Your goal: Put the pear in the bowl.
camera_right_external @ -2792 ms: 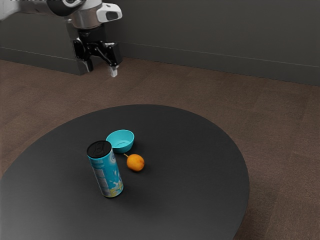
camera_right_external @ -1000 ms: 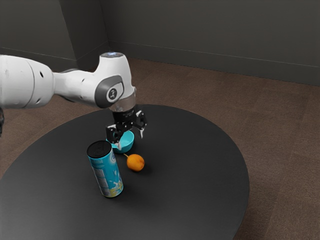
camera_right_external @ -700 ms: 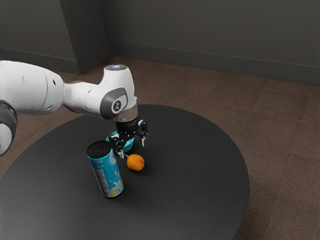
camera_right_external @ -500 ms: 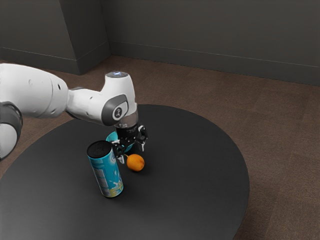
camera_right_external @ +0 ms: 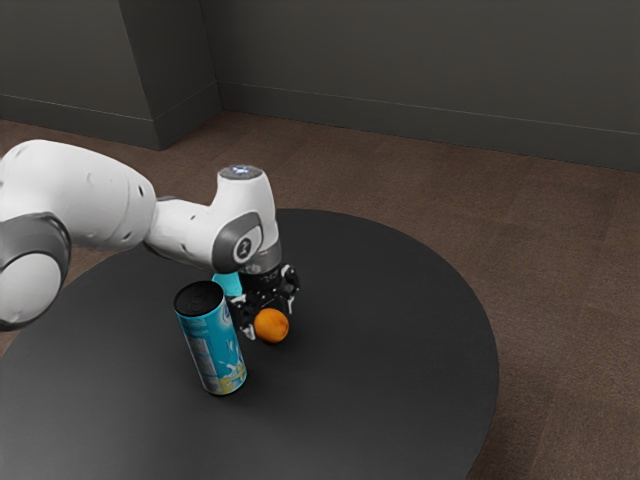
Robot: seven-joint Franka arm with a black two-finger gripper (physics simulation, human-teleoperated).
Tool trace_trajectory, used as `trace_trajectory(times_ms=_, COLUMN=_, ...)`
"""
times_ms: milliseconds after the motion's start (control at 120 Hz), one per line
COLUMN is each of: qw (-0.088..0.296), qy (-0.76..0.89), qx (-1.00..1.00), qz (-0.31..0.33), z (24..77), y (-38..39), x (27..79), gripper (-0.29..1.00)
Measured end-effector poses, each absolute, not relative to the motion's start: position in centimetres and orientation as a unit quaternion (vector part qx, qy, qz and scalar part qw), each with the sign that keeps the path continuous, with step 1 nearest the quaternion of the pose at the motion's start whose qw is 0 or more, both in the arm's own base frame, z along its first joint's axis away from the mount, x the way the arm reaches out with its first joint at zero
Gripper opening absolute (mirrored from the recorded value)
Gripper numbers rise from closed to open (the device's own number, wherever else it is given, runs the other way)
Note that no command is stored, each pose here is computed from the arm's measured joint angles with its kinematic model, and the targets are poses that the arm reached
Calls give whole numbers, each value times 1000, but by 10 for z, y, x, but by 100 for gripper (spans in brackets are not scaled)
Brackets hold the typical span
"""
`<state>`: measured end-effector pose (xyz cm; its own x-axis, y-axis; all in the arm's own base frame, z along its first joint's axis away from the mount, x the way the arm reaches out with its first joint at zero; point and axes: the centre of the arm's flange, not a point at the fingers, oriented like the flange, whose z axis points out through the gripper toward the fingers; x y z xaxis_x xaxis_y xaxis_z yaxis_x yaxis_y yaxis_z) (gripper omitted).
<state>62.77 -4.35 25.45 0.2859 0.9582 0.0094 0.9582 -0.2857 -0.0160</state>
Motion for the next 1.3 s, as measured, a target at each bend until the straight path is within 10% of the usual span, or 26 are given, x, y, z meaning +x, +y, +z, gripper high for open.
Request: trace_trajectory(times_ms=1300, qw=-15, qy=-560, qx=-828, qz=-35, z=281, y=-57, x=638, gripper=5)
